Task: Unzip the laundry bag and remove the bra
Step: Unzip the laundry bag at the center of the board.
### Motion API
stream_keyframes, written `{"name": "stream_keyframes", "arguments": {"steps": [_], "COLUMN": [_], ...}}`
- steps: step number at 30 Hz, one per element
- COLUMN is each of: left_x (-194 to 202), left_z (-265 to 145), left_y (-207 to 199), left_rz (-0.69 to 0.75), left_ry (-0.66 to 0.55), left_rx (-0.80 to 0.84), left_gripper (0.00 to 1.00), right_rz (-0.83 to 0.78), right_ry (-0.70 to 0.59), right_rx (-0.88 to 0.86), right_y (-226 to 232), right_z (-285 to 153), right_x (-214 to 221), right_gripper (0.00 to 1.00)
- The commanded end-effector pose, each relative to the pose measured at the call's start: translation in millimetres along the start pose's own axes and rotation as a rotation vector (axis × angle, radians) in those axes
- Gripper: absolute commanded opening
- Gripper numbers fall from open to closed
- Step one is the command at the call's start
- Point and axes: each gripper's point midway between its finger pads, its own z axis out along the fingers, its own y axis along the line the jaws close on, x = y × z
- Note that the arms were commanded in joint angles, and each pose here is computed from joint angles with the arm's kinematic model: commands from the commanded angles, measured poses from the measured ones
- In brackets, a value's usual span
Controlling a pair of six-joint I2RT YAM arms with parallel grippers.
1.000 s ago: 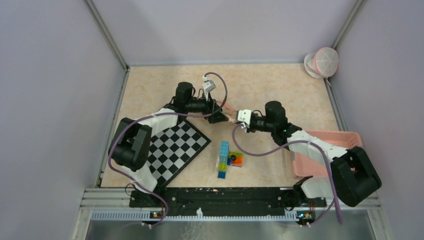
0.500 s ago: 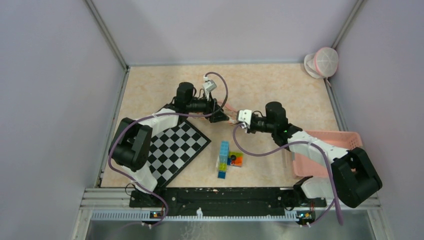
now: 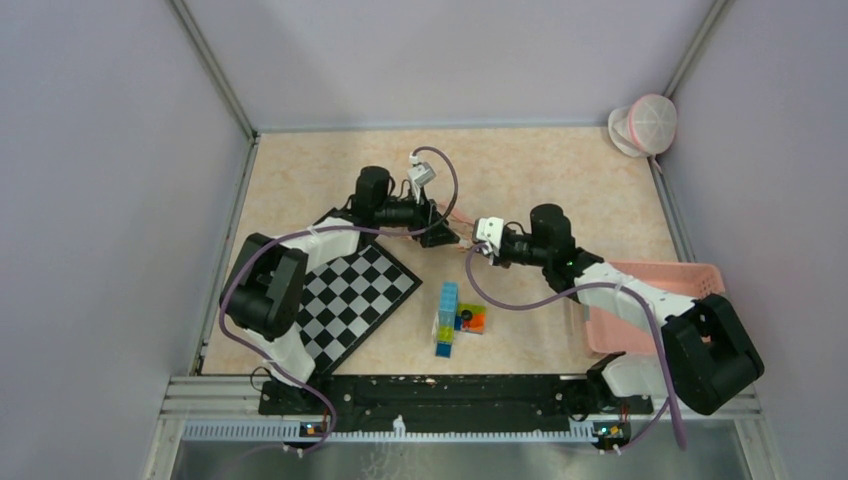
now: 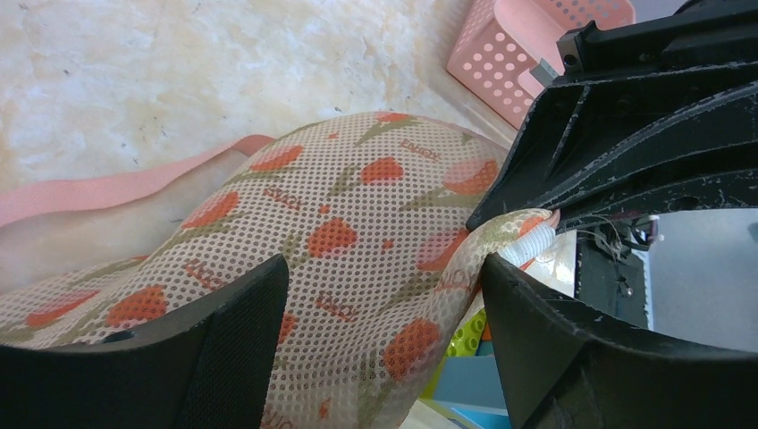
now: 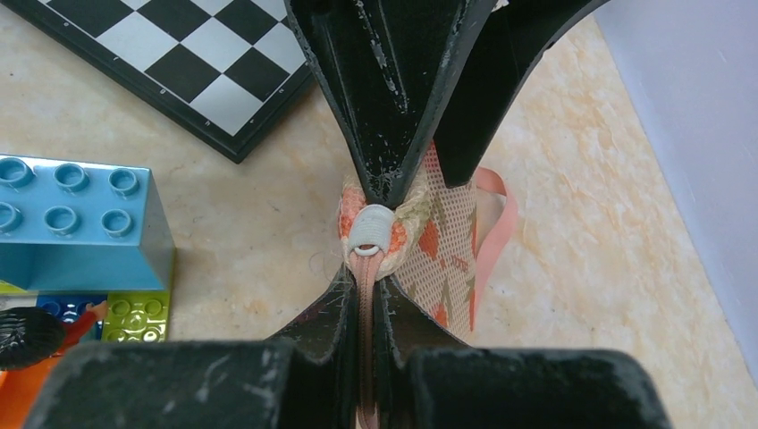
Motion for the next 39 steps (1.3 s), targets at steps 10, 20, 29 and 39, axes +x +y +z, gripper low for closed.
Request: {"name": "stream_keyframes", "arguments": {"steps": [10,20,29,39], "left_x": [9,11,22,27], "left_z": [7,7,-4,-5], "left_y": [-31,-28,-4,-8], "left_rz": [-0.085,-0.105,-0.098,-0.093], "left_ry": [-0.010,-0.013,-0.007,-0.001], "left_rx": [0.174,0.134,0.013,0.032], "left_gripper": [0.84,0.85,0.91,0.99], "right_rz": [-0.041,-0.021,-0.005,0.005], "right_ry": [-0.115,-0.124,-0.118,-0.111], "right_rx": [0.053,0.077,0.092,0.092], "right_y": [-10,-13,-13,-11], "right_z": [8,10,7,5], "right_x": [-31,-32,-31,-30], "right_gripper": [0.00,0.00,0.00,0.00]}}
